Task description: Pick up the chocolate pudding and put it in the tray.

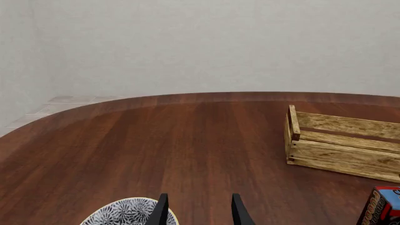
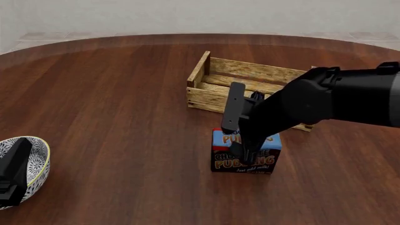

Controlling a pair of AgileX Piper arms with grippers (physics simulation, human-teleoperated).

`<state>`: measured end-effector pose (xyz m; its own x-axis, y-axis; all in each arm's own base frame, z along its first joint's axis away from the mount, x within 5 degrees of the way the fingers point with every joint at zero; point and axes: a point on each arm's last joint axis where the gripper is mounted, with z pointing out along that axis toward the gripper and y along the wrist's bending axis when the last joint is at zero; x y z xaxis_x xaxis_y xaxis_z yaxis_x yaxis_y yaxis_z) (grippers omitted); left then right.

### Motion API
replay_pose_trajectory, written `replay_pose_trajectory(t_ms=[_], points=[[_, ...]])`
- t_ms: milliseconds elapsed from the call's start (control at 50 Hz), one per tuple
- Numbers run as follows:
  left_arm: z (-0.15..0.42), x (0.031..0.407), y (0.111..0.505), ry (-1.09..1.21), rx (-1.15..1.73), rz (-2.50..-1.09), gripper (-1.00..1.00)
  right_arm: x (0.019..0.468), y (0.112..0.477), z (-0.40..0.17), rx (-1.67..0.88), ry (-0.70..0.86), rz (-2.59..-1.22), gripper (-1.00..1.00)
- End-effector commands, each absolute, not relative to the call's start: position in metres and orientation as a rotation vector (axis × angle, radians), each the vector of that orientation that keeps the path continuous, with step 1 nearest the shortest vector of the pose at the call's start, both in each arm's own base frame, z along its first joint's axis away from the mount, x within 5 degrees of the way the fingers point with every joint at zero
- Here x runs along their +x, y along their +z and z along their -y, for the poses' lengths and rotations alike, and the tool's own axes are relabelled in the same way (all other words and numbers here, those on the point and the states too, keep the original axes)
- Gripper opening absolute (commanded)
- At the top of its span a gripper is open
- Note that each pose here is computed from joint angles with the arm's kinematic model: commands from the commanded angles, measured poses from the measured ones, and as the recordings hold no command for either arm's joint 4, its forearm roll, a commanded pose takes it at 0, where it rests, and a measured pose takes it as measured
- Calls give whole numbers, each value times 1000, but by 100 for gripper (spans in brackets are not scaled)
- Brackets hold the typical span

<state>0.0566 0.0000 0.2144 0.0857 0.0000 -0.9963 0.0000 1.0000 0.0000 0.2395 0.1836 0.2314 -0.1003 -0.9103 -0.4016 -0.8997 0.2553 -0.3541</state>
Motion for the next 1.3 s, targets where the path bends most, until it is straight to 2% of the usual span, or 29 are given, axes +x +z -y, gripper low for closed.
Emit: replay_pose_trajectory(t_ms=[20,1300], points=[[0,57,214,0,0,-1485,100,242,228,-185,-1630,-22,-1999,100],[0,57,214,0,0,-1485,100,249,220,-189,-1599,-13,-2024,100]])
